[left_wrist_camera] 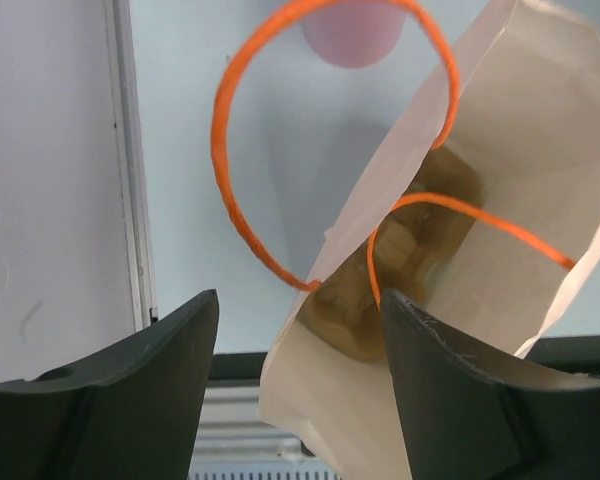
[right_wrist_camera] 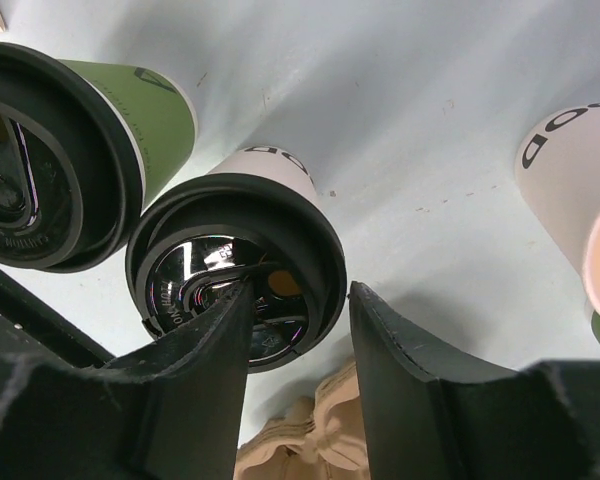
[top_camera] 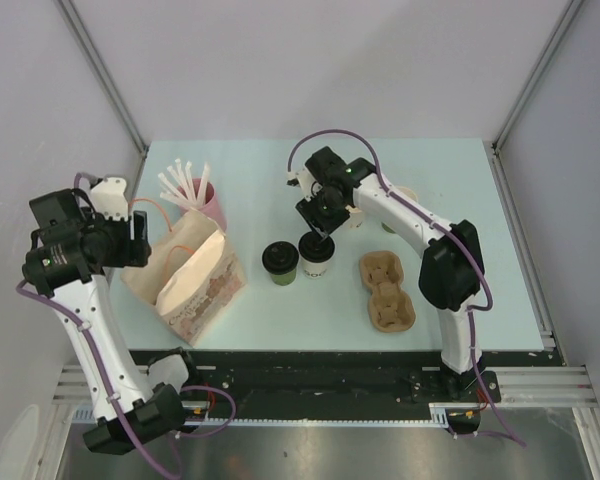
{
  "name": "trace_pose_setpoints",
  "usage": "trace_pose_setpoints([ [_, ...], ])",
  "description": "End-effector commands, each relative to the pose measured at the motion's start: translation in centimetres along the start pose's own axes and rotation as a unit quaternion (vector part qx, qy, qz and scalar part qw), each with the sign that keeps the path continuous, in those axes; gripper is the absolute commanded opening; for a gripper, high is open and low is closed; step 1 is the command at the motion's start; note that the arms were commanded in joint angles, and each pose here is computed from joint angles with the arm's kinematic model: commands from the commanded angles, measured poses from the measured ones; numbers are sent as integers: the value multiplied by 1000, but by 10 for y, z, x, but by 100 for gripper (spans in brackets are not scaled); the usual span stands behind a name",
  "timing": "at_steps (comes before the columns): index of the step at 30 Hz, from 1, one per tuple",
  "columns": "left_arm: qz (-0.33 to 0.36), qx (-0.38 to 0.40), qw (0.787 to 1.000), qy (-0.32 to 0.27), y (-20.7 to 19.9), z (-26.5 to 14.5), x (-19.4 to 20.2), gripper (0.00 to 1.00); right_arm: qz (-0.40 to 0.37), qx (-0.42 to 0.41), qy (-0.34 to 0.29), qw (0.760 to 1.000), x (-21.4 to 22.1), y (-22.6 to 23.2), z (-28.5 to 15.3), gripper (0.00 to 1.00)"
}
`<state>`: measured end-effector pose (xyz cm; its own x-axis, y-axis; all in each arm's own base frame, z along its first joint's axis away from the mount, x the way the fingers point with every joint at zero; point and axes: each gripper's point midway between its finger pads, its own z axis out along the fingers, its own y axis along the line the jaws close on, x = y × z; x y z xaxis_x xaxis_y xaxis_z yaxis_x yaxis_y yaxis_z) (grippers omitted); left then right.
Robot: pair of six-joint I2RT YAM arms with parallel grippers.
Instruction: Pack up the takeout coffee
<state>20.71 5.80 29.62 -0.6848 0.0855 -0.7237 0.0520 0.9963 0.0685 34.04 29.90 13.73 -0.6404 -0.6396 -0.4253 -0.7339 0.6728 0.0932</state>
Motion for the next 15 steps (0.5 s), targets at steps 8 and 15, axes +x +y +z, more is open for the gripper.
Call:
trace_pose_setpoints([
  [8,83,37,994,66,1,18,42,73,-28,-12,-24,999,-12,0,-6,24],
  [15,96,76,990,70,-11,27,54,74,-65,1,-25,998,-7,11,-11,30],
])
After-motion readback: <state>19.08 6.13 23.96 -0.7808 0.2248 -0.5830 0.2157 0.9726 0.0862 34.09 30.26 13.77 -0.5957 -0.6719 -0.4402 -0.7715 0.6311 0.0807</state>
